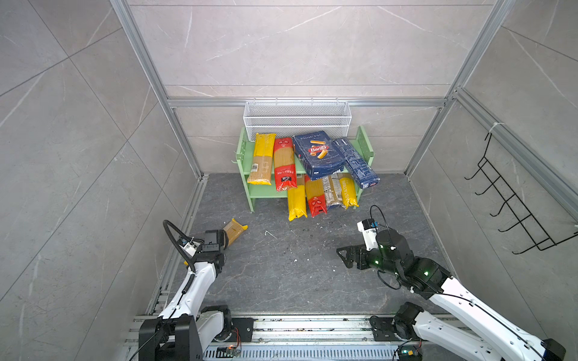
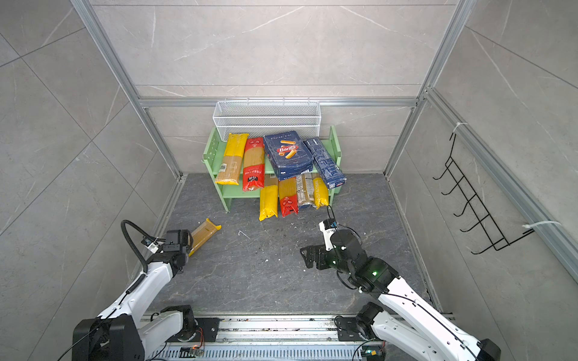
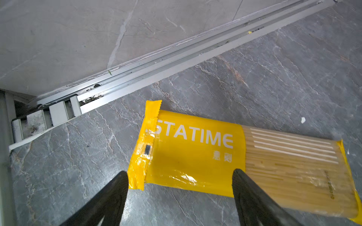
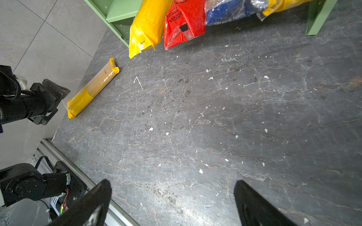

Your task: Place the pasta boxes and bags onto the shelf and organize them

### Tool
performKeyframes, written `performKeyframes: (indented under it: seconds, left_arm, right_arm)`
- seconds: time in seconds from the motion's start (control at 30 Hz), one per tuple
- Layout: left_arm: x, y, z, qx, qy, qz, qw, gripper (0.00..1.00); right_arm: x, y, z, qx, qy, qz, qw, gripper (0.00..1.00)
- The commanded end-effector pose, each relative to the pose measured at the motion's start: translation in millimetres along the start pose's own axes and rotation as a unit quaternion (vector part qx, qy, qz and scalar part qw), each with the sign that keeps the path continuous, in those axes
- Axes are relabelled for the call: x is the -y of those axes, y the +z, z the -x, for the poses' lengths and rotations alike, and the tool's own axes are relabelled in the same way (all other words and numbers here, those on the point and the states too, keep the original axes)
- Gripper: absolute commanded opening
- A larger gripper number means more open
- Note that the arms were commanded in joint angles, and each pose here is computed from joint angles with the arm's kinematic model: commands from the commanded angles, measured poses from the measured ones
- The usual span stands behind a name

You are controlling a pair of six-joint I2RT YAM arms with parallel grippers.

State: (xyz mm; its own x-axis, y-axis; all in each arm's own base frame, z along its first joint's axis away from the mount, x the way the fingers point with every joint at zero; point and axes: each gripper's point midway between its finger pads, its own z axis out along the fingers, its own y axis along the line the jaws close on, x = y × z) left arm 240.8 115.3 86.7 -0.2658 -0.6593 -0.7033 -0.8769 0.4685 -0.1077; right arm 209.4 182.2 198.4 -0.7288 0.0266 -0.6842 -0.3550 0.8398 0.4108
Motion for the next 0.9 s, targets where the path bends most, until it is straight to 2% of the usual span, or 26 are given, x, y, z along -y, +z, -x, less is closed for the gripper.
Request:
performKeyframes:
  seconds: [0.0,0.13,0.3,0.53,0.87]
  left_arm:
    - [6.4,6.4,33.1,0.018,-0.039,-0.012,0.999,0.85]
    - [-2.0,27.0,42.4,0.004,-0.052,0.007,0.999,0.85]
    - [1.1,47.7,35.7,-0.017,-0.050,0.012,0.998,0.82]
    - [13.4,49.3,29.7,-0.049,-0.038,-0.013,0.998,0.80]
    - [38.5,64.5,12.6,-0.150,0.039,-0.016,0.988,0.76]
  right_arm:
    - [3.4,-0.5,0.4,0.006,-0.006,-0.006,1.000,0.99]
    - [1.9,5.1,1.9,0.004,-0.008,-0.004,1.000,1.00]
    - [-0.9,12.3,3.6,0.000,-0.009,0.001,1.000,1.00]
    - [-2.6,12.7,6.4,0.002,-0.011,0.003,1.000,1.00]
    - [-4.9,3.4,8.4,0.008,-0.010,0.008,1.000,1.00]
